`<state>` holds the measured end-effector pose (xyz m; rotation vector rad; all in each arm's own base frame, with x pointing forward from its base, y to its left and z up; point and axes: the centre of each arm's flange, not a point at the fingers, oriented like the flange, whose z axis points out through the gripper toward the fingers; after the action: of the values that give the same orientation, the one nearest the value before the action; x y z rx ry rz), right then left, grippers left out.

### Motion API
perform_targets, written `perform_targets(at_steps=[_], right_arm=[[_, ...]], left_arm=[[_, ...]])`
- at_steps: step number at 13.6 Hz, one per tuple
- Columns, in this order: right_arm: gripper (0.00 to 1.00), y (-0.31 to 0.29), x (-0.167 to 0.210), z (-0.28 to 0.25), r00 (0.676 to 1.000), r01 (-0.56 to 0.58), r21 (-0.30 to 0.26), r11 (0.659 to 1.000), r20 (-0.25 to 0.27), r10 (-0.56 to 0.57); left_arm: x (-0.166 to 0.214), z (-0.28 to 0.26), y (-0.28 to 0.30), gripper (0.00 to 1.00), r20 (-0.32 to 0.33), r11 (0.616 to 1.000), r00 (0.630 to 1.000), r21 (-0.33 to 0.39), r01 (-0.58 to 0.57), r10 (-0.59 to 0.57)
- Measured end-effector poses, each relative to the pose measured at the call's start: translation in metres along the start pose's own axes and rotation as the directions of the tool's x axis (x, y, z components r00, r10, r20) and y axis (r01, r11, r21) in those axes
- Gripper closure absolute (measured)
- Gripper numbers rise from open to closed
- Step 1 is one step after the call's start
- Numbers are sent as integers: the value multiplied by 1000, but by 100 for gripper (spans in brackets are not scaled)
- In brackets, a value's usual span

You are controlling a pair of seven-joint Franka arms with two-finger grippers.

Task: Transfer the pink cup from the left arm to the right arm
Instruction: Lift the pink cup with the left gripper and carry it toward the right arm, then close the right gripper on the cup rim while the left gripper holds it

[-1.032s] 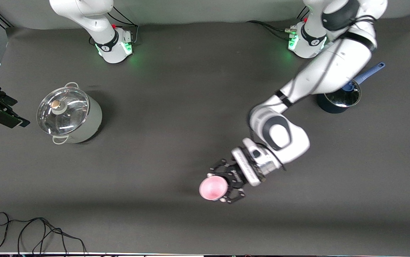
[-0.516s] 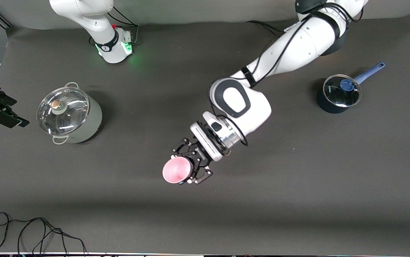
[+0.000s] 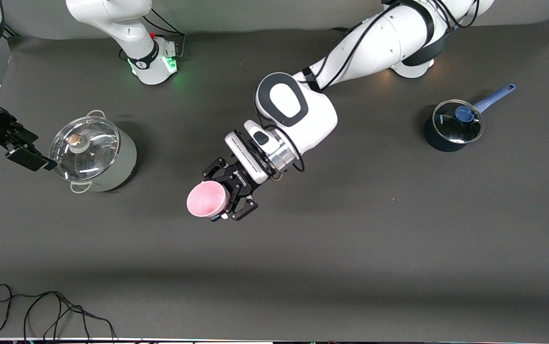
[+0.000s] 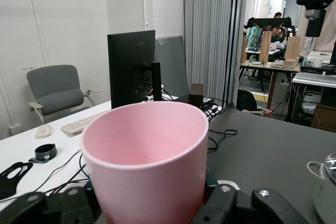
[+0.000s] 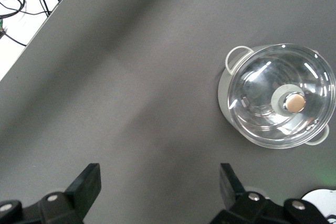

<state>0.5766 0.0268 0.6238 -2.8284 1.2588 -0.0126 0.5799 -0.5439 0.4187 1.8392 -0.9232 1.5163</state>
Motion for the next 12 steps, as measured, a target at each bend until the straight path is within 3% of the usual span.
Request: perform_targets(at_steps=[6, 9, 12], right_arm=[[0, -67, -39, -1, 998, -55, 26, 998, -12, 55], [0, -110, -68, -7, 996, -84, 54, 995, 37, 82], [0, -155, -114, -7, 996, -75, 67, 995, 49, 71]], left_arm=[[-1, 0, 19, 32, 22, 1000, 1000, 14, -7, 6], [-1, 0, 15, 32, 22, 1000, 1000, 22, -8, 8], [-1, -1, 13, 32, 21, 1000, 1000, 26, -6, 6]])
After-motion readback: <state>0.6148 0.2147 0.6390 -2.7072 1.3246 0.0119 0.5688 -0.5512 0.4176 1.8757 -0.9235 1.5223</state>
